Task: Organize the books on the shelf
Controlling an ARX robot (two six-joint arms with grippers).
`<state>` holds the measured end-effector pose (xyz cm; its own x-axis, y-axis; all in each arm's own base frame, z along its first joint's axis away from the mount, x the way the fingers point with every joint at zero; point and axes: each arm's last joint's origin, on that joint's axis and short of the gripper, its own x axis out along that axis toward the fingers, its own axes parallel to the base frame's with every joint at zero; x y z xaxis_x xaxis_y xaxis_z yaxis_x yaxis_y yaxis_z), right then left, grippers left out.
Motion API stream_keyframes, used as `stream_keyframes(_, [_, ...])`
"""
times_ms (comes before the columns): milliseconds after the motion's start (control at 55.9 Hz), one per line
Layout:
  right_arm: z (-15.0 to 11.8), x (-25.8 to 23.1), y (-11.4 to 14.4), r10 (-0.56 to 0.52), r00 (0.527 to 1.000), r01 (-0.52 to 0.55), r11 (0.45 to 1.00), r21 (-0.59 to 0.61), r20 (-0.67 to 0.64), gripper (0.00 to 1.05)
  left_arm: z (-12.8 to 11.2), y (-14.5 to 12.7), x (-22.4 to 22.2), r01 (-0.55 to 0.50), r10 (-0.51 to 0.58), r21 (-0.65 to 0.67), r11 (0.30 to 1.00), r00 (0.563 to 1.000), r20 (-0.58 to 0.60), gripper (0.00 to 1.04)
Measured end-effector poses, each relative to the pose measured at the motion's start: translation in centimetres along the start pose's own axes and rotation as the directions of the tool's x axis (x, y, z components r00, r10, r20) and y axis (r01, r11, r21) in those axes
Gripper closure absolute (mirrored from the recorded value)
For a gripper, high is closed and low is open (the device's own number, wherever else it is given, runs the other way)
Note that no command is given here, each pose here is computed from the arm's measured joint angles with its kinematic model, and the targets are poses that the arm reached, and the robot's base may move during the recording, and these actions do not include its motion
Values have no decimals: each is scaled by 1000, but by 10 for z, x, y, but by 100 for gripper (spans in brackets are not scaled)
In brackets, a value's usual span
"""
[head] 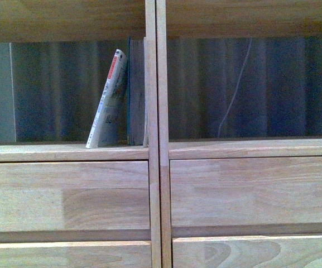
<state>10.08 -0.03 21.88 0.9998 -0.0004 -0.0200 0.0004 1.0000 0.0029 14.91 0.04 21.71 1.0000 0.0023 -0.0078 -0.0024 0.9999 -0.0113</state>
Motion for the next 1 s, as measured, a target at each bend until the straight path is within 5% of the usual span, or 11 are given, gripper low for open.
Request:
stream_keyframes(125, [-7,-3,0,-1,1000,1,1000,0,20,102,-9,0,-6,2,-2,0,1000,1000,3,102])
stream_keyframes(1001, [-52,-2,0,1,1000,-1,1000,0,19,102,-47,0,-36,1,-1,1,1000,1000,16,102])
